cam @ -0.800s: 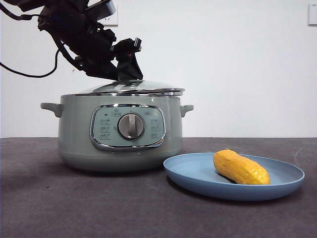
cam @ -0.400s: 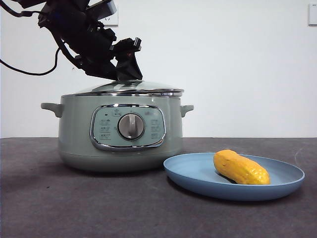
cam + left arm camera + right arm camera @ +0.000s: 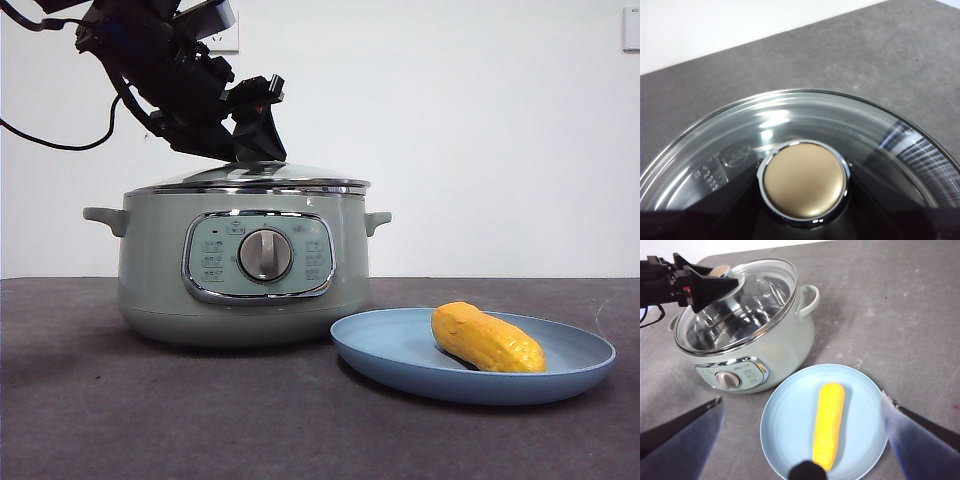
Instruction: Take the corn out from the steamer,put the corn on the plate,close the lid
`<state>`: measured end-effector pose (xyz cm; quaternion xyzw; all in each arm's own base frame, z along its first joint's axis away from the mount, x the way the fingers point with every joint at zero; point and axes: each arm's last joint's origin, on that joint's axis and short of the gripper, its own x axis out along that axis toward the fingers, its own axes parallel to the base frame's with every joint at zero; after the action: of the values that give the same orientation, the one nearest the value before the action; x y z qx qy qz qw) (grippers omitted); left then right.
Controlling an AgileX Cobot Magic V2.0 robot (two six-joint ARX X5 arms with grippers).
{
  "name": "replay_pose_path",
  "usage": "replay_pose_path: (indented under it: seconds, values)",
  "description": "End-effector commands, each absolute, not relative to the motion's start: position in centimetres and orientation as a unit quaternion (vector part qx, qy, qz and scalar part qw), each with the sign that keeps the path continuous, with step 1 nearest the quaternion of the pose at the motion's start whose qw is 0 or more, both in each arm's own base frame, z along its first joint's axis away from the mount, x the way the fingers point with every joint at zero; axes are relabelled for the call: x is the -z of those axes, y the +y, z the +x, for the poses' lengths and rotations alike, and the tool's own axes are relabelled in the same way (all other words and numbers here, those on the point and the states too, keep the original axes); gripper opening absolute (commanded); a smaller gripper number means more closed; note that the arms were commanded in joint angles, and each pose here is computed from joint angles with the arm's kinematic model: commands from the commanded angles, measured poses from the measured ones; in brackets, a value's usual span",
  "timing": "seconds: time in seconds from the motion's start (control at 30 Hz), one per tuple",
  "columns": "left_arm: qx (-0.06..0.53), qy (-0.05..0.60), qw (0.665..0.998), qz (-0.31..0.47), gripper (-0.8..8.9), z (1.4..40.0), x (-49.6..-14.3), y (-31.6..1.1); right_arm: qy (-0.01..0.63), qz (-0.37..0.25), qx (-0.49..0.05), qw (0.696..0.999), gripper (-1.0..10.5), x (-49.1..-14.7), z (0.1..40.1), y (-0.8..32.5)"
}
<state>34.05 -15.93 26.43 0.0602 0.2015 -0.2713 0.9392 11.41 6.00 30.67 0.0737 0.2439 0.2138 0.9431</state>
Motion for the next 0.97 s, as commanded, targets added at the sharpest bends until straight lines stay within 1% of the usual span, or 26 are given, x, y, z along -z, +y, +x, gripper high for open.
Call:
replay_pose_path:
  seconds: [0.03, 0.27, 0.67, 0.97]
  values:
    - [0.270, 0.243, 0.928, 0.079, -0.09, 33.90, -24.52, -15.93, 0.243, 0.066, -0.217, 0.943, 6.0, -30.45, 11.41, 6.05]
    - [0.269, 0.247, 0.927, 0.080, -0.09, 33.86, -24.44, -15.90, 0.243, 0.062, -0.218, 0.943, 6.0, -30.44, 11.41, 6.05]
    - [0.268, 0.281, 0.916, 0.098, -0.09, 33.50, -23.81, -15.72, 0.244, 0.060, -0.218, 0.943, 6.0, -30.41, 11.40, 6.05]
    - [0.269, 0.284, 0.915, 0.098, -0.09, 33.47, -23.76, -15.71, 0.253, 0.054, -0.217, 0.941, 6.0, -30.23, 11.32, 6.00]
